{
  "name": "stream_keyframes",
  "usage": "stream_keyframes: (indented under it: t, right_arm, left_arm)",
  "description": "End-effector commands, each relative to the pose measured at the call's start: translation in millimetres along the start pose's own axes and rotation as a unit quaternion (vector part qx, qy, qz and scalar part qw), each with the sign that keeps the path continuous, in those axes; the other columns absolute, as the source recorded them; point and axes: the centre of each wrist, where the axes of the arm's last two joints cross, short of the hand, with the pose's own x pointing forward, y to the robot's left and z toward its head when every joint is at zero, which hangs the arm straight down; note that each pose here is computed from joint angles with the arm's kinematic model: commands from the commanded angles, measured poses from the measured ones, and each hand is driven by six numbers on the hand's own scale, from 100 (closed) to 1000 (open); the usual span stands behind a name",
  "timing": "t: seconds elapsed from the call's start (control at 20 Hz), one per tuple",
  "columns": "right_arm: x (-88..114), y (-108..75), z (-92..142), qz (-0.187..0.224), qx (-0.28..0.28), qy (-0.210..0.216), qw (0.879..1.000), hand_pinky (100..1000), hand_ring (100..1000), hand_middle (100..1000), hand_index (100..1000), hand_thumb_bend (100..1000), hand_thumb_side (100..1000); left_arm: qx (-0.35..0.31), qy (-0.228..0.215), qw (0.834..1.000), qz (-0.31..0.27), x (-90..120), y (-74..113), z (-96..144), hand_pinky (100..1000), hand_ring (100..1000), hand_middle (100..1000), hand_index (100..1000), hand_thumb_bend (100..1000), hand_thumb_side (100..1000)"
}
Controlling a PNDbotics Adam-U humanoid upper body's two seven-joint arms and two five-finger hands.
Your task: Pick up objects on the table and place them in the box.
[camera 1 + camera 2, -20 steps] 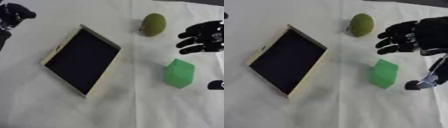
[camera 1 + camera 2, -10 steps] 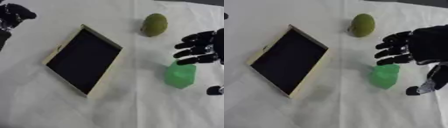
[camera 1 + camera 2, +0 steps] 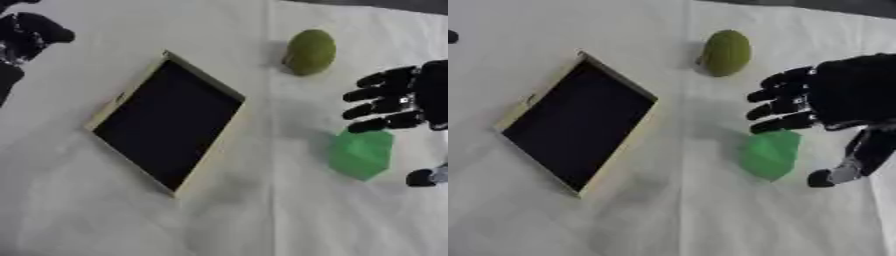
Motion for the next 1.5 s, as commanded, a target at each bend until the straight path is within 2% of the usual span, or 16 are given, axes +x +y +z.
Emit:
stream_keyframes:
  t: [0.05, 0.95, 1.5]
  right_arm:
    - [-6.3, -6.7, 8.1, 0.015, 0.003, 0.009, 1.000, 955, 998, 910, 979, 413, 724]
    - [-9.3, -20.2, -15.3, 0.027, -0.004, -0.018, 0.999, 955, 997, 904, 971, 379, 713]
    - [-16.1, -9.9, -15.2, 0.024, 0.023, -0.003, 0.999, 953, 996, 905, 966, 407, 722]
  left_arm:
    - [-0.013, 0.001, 1.000, -0.014, 8.3, 3.1, -4.1, 893, 809, 847, 850, 100, 672]
    - [-0.015, 0.005, 1.000, -0.011, 8.7, 2.4, -4.1, 895, 812, 850, 850, 100, 672]
    - [-0.017, 0.009, 1.000, -0.011, 9.3, 2.6, -3.2, 896, 814, 851, 850, 100, 672]
